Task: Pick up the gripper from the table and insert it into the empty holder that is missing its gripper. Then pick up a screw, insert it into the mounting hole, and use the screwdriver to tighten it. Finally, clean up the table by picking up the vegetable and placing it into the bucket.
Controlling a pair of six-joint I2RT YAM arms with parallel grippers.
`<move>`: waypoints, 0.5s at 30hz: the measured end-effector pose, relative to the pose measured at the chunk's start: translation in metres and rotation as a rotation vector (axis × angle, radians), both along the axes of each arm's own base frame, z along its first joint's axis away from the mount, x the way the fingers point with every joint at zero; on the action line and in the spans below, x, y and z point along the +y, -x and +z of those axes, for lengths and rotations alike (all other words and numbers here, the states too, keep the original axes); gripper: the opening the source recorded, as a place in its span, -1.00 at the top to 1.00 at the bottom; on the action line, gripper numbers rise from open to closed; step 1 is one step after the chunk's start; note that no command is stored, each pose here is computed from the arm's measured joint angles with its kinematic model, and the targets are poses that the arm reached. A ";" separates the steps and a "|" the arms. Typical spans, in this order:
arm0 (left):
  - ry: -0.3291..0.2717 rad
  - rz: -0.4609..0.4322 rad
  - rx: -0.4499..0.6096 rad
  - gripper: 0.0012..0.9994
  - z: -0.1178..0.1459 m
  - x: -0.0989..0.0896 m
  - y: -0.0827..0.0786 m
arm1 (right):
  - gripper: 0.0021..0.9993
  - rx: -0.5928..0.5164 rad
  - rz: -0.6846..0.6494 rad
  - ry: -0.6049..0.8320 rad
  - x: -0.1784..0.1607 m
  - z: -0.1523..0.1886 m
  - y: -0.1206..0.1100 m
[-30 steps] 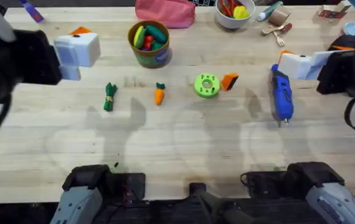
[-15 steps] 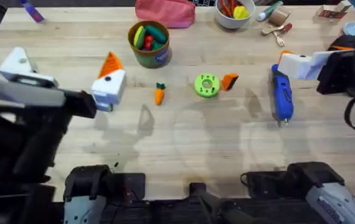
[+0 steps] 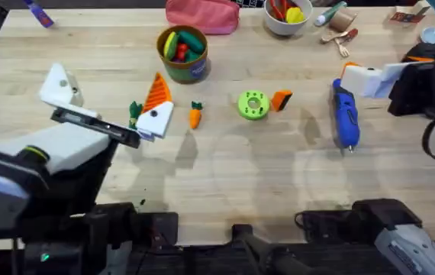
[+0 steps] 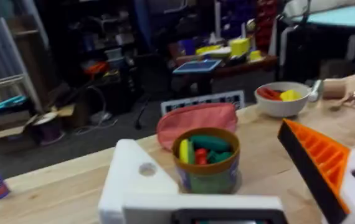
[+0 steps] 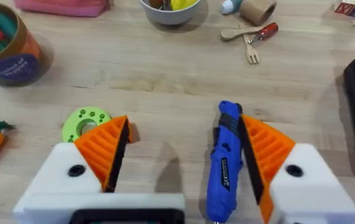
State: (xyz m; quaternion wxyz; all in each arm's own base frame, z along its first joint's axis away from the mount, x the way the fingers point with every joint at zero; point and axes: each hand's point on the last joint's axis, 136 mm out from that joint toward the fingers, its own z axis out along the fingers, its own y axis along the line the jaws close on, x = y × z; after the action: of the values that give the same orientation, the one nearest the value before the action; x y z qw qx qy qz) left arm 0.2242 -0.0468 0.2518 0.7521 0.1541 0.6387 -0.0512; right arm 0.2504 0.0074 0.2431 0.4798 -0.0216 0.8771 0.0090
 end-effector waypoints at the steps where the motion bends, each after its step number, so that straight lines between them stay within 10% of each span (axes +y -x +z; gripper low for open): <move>1: 0.012 -0.016 -0.011 -0.97 -0.001 -0.002 0.000 | -0.99 0.000 0.000 0.000 0.000 0.000 0.000; 15: 0.008 -0.438 -0.018 -0.97 -0.029 -0.066 0.027 | -0.99 0.000 0.000 0.000 0.000 0.000 0.000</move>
State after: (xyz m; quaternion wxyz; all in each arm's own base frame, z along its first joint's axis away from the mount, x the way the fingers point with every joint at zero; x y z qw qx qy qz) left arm 0.1970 -0.1126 0.2225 0.7294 0.2869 0.5828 -0.2146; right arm 0.2504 0.0074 0.2431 0.4797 -0.0216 0.8771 0.0090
